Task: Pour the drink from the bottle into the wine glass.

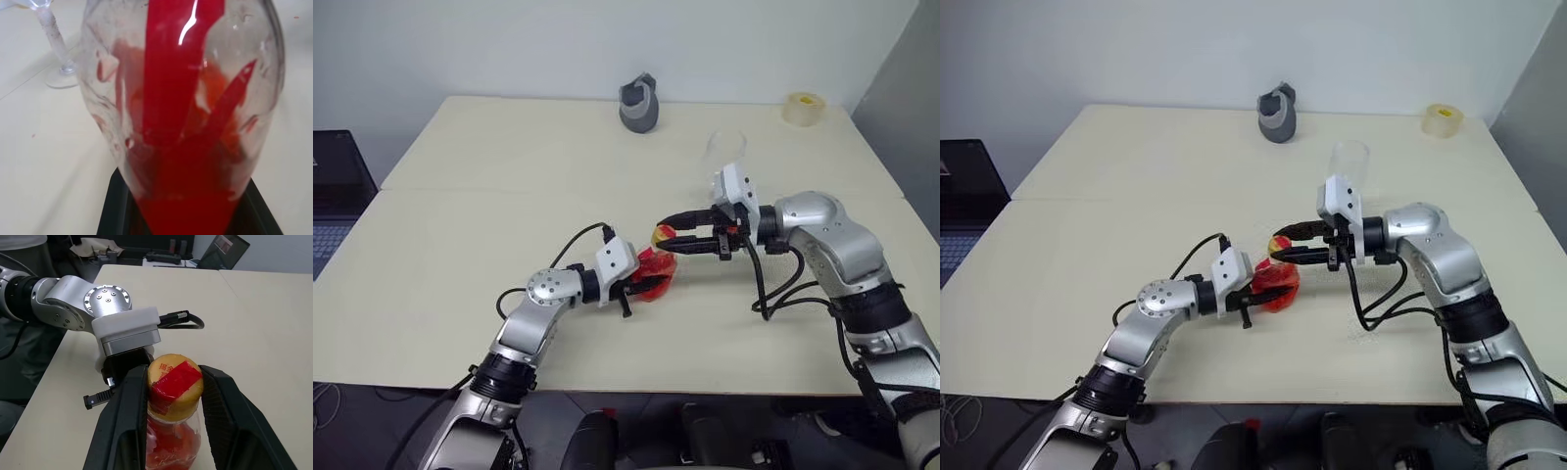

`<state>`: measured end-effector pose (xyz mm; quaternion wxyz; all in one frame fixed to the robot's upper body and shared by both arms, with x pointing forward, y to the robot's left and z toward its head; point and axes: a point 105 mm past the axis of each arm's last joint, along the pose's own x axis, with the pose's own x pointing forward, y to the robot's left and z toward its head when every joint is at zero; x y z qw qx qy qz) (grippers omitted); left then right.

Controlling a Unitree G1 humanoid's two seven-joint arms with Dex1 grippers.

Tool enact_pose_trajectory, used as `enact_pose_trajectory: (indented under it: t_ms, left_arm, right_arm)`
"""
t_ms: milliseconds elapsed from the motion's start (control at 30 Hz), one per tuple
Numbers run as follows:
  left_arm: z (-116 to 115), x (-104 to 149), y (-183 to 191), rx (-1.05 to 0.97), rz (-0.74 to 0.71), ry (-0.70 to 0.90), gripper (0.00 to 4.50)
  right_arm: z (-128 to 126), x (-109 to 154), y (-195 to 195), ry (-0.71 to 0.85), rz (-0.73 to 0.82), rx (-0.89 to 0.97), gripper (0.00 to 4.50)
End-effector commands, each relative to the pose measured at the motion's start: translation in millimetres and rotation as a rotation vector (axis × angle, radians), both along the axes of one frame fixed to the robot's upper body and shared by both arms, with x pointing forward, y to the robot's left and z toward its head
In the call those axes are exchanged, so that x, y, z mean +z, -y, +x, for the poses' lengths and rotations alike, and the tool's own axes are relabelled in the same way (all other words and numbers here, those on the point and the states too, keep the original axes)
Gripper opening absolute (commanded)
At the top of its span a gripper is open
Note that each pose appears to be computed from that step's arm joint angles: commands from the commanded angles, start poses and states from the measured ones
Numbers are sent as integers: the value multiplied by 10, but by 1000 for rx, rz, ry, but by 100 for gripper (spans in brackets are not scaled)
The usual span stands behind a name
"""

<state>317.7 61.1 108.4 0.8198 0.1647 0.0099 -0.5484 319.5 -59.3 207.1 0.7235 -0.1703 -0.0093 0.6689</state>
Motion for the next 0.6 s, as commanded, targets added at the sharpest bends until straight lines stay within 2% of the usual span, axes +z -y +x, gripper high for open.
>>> enact_pose_trajectory:
  t_ms: [33, 67, 100, 167, 300, 500, 600]
  left_arm:
    - [-7, 339, 79, -8, -106, 103, 75]
    - [23, 347, 76, 22, -118, 106, 75]
    - [59, 338, 74, 60, -120, 115, 75]
    - [135, 298, 64, 145, -126, 124, 75]
    - [223, 312, 70, 227, -159, 139, 74]
    - [318, 260, 90, 276, -124, 171, 74]
    - [322, 252, 126, 261, -120, 173, 74]
  right_arm:
    - [134, 118, 207, 54, 46, -135, 123]
    - [153, 154, 214, 70, 86, -175, 123]
    - [135, 192, 227, 80, 130, -212, 195]
    - [-2, 279, 263, 86, 231, -287, 259]
    - [-283, 303, 228, 84, 328, -394, 402]
    - [-374, 302, -84, 144, 418, -557, 403]
    - [-266, 280, -157, 199, 406, -622, 403]
